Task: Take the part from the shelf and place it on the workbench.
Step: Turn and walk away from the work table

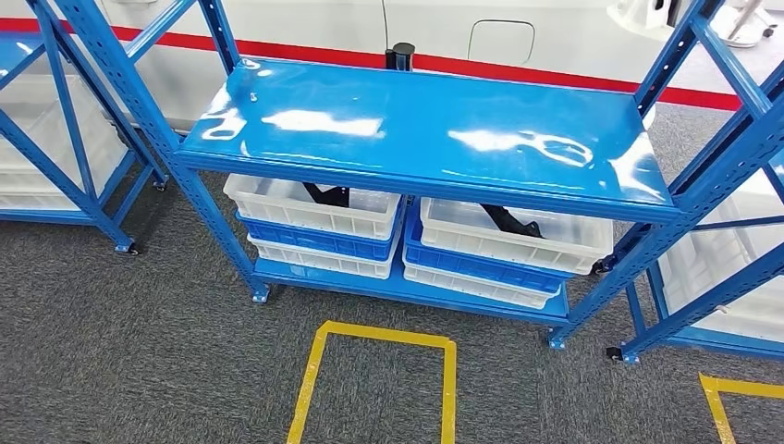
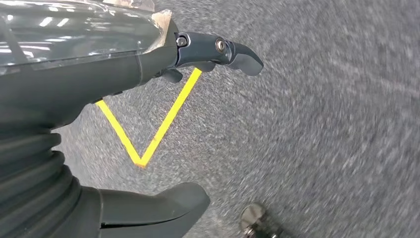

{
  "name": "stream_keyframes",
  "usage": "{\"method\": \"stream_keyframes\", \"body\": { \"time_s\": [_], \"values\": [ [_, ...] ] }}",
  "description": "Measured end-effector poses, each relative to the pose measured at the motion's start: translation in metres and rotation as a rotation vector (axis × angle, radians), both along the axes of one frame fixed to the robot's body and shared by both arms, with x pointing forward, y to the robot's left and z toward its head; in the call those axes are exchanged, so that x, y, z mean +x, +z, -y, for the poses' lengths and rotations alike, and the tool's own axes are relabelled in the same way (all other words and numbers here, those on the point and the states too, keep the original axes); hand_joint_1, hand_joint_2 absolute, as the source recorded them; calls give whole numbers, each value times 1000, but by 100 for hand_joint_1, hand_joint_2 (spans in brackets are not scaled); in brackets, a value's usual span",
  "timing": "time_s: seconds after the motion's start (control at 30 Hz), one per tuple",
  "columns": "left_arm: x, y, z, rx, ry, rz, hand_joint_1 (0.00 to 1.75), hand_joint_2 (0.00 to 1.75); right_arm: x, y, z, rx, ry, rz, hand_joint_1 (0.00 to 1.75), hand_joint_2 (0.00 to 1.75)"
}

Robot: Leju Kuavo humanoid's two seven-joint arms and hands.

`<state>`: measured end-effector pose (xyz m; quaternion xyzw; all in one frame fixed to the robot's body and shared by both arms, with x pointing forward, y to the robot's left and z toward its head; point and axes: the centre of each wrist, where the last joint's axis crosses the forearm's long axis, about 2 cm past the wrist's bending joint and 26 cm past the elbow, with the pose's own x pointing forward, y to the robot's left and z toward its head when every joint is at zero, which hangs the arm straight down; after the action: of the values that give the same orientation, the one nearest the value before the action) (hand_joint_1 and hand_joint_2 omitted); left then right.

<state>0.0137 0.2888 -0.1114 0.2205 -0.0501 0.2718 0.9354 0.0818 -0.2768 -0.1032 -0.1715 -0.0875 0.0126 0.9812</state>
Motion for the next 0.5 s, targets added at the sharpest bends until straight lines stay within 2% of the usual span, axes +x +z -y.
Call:
{"method": "stream_keyframes", "body": {
  "time_s": [0.2,0.23,0.33,0.37,0.5],
  "values": [
    [1,-1,-5,-63,-113,32,0,175,-22,-4,-2,77,26,-19,0,175],
    [0,-1,-6,-74,-133,37,0,175,-25,-5,-2,90,27,-21,0,131],
    [-1,-1,-9,-110,-191,51,0,44,-34,-6,-1,128,27,-21,0,0],
    [-2,-1,-9,-122,-210,54,0,0,-37,-6,0,140,26,-20,0,0],
    [-3,-1,-11,-170,-289,75,0,0,-47,-8,4,185,21,-10,0,0]
  ]
}}
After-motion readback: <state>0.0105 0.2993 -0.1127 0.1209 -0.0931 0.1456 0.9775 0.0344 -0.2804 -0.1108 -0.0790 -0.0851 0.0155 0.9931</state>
